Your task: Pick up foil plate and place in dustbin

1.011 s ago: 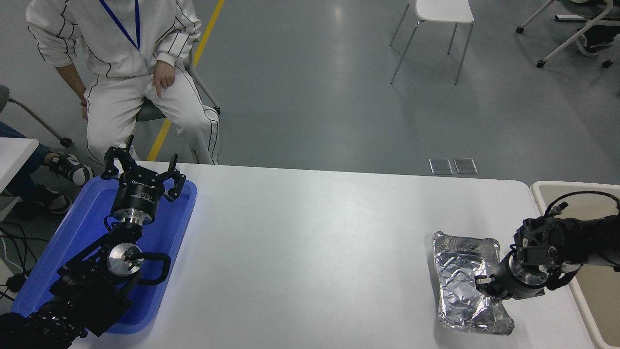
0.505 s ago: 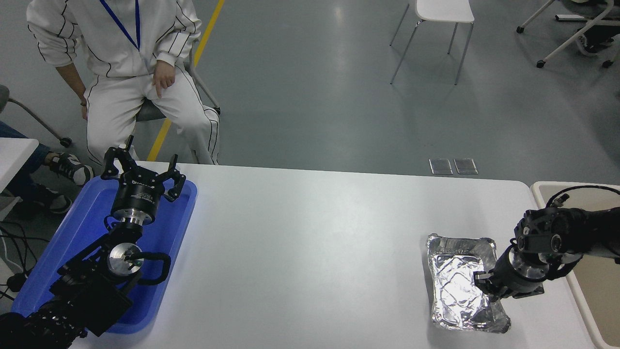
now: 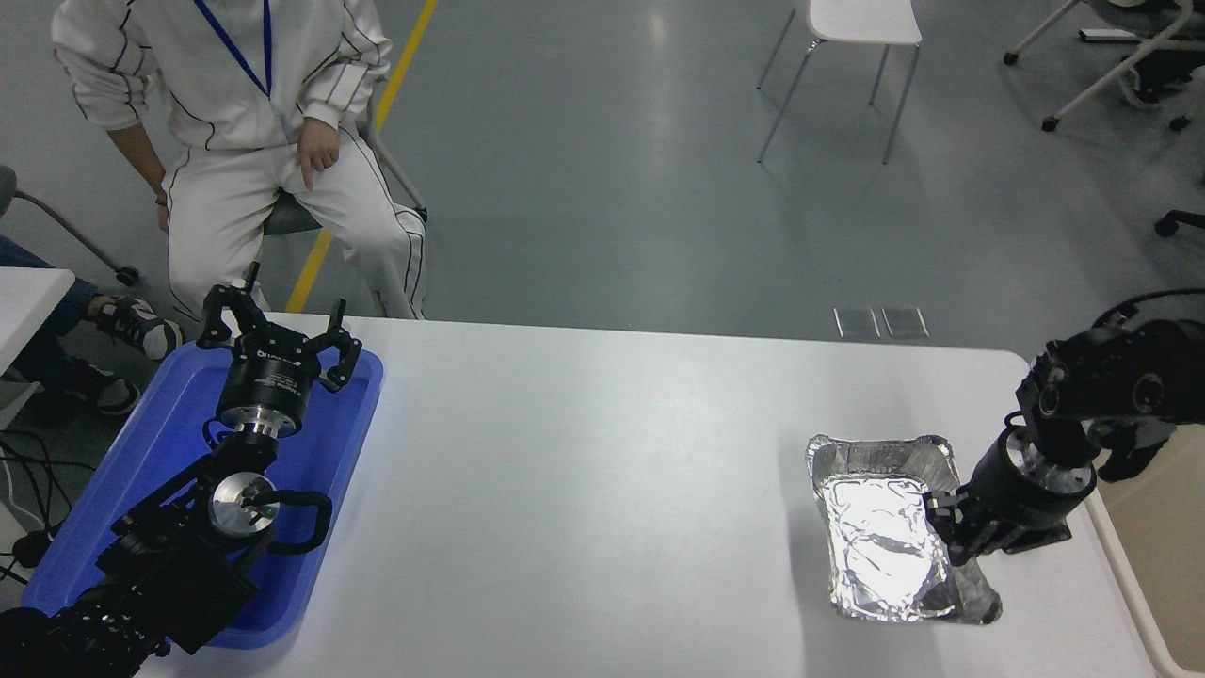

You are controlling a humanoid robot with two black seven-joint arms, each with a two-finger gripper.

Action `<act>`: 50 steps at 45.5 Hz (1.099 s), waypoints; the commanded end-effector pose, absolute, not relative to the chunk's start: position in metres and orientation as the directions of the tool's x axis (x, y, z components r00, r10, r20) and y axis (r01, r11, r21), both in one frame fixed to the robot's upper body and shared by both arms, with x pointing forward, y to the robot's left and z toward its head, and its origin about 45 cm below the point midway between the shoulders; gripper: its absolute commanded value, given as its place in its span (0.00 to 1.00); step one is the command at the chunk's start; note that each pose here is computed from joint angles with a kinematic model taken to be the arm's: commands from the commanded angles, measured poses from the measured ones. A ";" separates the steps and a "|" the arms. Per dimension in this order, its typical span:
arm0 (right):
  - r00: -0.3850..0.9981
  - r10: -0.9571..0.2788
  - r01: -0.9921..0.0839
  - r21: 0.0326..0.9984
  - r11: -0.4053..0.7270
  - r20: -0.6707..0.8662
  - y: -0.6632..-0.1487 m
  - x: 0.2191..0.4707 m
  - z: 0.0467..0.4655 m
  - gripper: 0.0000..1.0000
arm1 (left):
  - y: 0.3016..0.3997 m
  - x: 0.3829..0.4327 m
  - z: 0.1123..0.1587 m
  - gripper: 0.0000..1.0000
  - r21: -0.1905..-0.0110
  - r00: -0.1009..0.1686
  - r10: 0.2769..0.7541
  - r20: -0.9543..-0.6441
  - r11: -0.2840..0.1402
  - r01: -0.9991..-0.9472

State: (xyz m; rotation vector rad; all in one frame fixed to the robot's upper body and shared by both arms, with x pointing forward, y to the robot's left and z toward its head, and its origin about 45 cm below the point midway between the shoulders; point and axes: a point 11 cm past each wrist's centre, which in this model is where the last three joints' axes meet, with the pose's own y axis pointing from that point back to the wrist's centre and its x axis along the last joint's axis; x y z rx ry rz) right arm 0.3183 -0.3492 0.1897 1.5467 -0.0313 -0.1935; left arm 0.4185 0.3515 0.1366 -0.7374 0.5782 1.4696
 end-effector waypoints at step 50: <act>0.946 -0.178 -0.238 0.954 0.181 0.270 -0.386 0.341 0.425 0.00 | 0.3516 0.4183 0.1364 1.00 -0.089 0.038 0.666 -0.745 -0.043 -0.995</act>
